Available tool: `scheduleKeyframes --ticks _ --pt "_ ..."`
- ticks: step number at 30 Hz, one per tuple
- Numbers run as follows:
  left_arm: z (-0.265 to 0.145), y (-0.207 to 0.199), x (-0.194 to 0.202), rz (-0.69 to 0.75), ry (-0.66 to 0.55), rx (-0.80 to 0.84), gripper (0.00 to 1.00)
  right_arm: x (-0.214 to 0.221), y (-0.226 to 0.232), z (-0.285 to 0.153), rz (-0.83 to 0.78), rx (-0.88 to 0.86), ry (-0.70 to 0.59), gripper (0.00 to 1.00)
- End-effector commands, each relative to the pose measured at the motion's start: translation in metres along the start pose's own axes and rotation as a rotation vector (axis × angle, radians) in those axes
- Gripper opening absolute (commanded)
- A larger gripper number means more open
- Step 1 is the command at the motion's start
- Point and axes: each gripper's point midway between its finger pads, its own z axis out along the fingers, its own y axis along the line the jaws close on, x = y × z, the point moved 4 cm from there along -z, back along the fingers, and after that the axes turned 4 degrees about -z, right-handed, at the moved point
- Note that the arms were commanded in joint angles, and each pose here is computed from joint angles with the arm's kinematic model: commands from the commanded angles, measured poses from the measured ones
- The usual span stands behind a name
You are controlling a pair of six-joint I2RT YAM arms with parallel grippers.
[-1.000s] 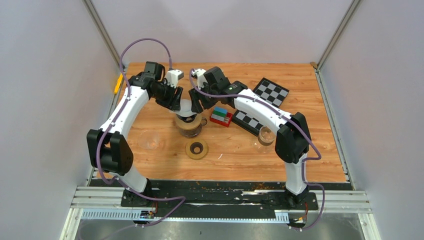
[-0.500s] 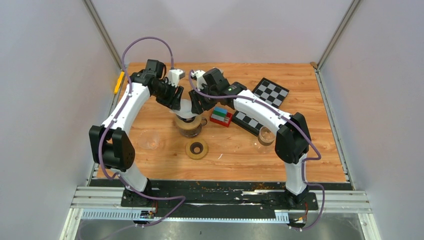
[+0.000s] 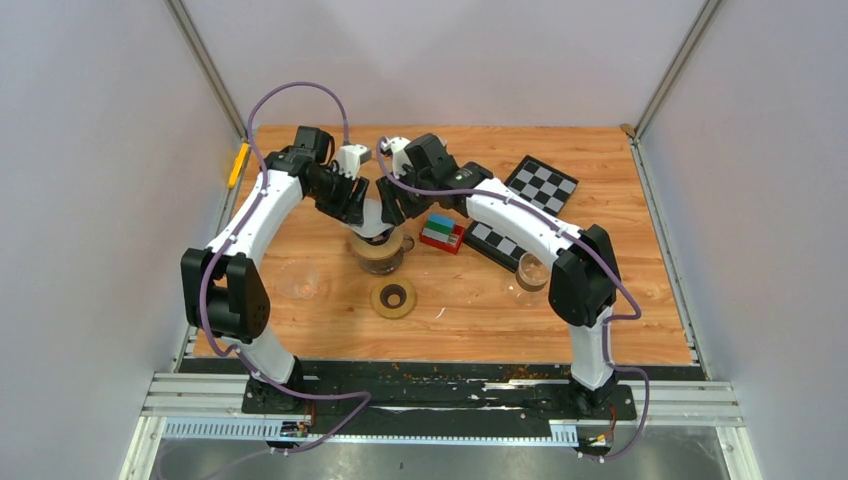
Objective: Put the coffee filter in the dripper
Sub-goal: Adjust the coffee filter in the coffee dripper.
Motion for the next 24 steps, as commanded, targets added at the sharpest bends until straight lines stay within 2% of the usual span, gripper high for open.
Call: scheduleKeyframes --ticks 1,24 --pt "-0.007 -0.004 -0.011 -0.004 -0.073 0.015 0.63 -0.015 0.001 0.002 -0.016 0.009 -0.030 0.56" --pt "0.007 0.000 0.000 -0.042 -0.076 0.002 0.63 0.004 -0.009 0.021 -0.021 0.039 0.031 0.54"
